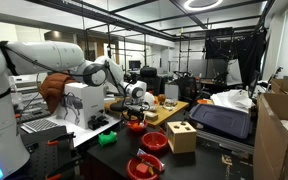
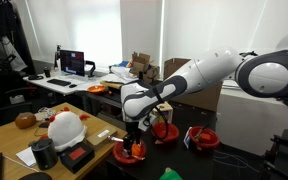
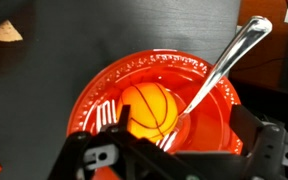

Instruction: Remove the orange ball from the red bowl

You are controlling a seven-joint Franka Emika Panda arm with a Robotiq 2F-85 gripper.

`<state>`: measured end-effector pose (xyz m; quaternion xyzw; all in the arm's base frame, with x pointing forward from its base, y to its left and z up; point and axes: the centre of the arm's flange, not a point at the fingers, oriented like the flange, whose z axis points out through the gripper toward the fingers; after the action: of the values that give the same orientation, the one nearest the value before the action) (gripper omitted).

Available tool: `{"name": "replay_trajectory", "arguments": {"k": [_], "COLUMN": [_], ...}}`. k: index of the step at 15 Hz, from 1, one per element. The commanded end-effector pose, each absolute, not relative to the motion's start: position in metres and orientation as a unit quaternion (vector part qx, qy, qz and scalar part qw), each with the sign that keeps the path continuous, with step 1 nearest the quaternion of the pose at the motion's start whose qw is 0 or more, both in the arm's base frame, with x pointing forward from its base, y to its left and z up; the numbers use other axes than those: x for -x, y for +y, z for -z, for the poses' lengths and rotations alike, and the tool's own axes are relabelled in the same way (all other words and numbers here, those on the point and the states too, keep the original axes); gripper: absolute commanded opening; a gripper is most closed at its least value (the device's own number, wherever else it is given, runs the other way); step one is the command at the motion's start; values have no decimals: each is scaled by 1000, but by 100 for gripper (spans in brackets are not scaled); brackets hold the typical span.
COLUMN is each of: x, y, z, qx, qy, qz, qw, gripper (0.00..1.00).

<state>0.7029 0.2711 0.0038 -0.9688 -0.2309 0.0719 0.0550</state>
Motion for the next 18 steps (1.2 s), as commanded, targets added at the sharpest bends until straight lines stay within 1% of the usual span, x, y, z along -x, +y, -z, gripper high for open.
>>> {"name": "replay_trajectory", "arguments": {"k": [1,7,18], "x": [-721,-727,-724], "y": [265,252,270], "z": [-6,-9,-11], "qx": [969,970,969], "qy": [-237,-240,-242], "qz": [-57,-36,-48], "qw": [35,7,14], "gripper": [100,100,100]}}
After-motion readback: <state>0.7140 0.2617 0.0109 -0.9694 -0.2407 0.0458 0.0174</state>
